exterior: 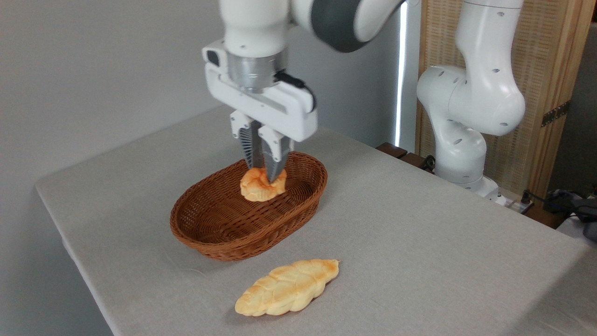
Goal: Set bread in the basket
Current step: 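Lift the bun and carry it over the wicker basket, then lower the bun into the basket and open the gripper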
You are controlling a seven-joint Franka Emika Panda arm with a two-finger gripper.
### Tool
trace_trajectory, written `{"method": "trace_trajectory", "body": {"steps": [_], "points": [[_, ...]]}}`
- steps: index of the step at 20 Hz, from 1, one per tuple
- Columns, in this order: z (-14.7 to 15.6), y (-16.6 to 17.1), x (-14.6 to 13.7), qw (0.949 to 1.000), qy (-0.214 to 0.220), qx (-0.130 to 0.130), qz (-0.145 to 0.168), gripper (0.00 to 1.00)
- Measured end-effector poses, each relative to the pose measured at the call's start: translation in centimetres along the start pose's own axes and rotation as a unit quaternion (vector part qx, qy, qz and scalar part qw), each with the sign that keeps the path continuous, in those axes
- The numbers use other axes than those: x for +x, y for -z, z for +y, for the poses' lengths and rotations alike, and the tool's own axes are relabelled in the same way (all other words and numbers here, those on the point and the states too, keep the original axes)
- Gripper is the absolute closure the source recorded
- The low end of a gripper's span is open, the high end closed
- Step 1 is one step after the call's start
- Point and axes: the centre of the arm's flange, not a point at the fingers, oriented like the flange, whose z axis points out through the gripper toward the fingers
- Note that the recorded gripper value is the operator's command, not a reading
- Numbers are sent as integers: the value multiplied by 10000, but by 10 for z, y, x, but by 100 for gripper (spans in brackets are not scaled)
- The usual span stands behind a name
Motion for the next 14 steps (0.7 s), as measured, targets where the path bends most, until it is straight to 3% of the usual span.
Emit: {"method": "trace_trajectory", "body": {"steps": [2,6,14], "points": [[18,-20,26,9998,131,7,-137,61],[32,-46,72,9984,434,238,257,52],[28,-79,85,9986,480,199,136,15]]}}
